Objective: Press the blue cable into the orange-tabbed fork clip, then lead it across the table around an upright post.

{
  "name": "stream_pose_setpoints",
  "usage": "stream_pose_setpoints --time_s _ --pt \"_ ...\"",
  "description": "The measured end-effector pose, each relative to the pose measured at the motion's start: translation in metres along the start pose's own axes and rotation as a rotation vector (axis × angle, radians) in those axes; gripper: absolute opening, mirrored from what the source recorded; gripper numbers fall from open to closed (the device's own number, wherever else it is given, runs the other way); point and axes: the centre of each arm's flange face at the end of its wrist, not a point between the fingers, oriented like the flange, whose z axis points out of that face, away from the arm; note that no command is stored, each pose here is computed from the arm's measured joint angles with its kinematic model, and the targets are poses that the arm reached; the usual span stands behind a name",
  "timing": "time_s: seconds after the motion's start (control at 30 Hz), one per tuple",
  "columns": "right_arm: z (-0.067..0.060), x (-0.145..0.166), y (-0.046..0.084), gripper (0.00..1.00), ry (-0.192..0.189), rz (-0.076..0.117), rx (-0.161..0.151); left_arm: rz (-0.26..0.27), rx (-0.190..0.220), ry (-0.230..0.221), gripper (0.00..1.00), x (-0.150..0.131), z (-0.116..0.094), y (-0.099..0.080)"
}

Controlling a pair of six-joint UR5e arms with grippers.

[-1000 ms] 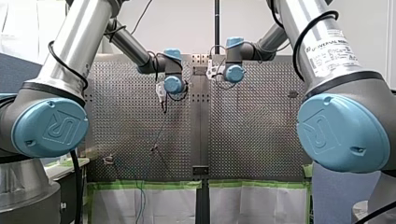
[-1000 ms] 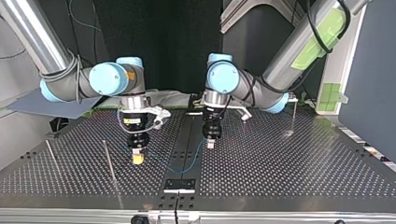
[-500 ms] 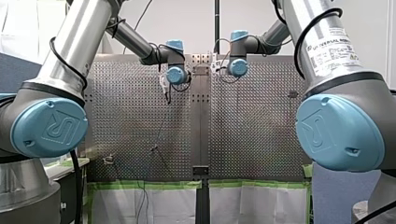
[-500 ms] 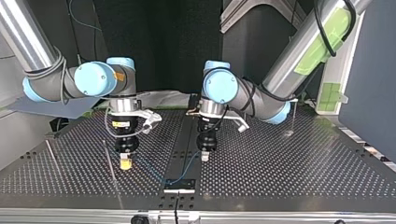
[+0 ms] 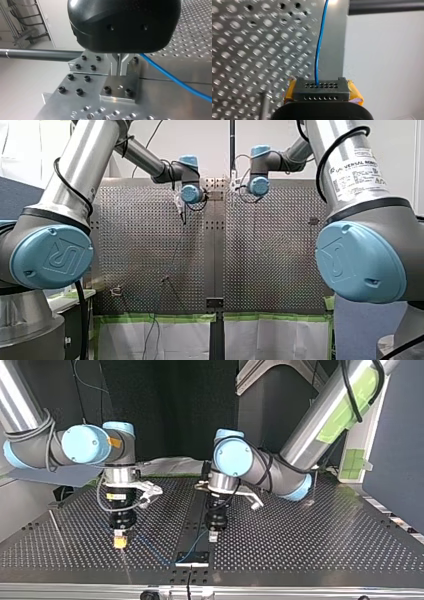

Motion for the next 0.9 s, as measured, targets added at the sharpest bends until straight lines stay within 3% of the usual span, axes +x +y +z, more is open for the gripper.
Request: stream_pose_setpoints --time_s 0.27,0.57,0.9 --pt "0.001 0.009 0.017 0.0 -0.016 -0.008 -0.028 -0.009 0.012 -0.017 0.0 -0.012 0.006 -0.008" --pt "0.003 0.025 0.037 0.0 -0.001 -0.012 -0.059 -0.03 0.034 -0.037 0.0 -0.023 0.013 -0.016" --pt "0.005 0.026 0.058 0.0 -0.023 -0.021 -0.091 -0.084 0.076 -0.02 0.0 -0.024 0.022 -0.041"
